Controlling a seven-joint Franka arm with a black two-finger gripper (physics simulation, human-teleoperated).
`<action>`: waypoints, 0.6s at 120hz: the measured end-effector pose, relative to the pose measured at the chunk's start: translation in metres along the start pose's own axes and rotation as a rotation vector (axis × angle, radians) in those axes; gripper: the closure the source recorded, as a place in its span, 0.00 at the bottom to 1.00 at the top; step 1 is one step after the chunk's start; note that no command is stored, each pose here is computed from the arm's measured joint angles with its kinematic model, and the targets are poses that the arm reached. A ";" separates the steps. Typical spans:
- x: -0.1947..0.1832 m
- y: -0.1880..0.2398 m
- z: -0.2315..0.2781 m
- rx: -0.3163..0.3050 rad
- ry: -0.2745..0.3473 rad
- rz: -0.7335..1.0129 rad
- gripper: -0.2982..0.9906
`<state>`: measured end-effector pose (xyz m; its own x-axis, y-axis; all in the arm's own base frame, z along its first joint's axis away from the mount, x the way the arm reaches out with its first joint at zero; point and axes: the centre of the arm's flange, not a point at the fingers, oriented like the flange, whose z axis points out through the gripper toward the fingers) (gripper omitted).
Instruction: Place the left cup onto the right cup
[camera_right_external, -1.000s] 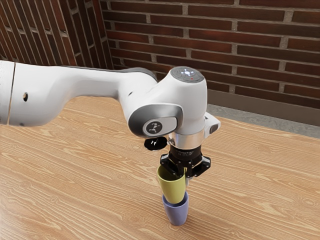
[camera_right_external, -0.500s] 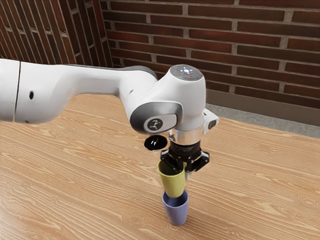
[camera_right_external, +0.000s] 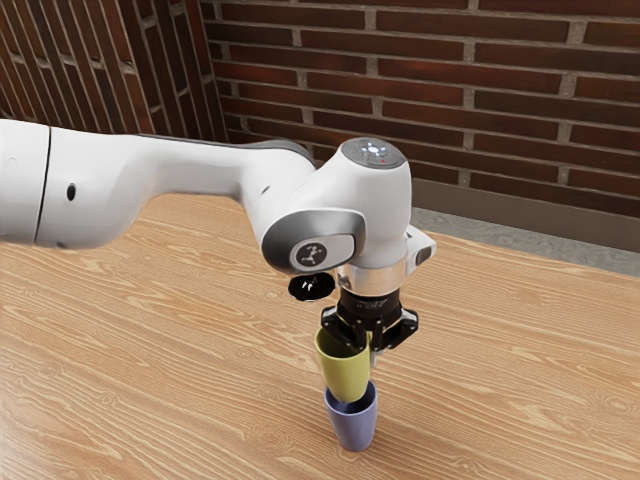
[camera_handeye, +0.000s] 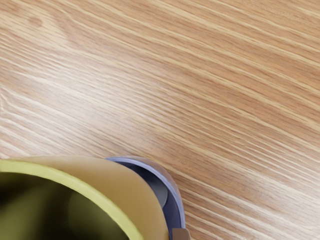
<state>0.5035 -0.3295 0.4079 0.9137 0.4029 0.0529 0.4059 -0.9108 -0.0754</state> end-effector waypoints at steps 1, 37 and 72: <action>0.000 0.000 0.000 0.000 0.000 0.000 0.84; -0.005 -0.003 0.010 0.013 -0.008 -0.013 0.84; -0.004 0.001 0.016 -0.004 -0.012 -0.021 0.84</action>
<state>0.5008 -0.3303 0.3914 0.9054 0.4225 0.0429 0.4246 -0.9026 -0.0705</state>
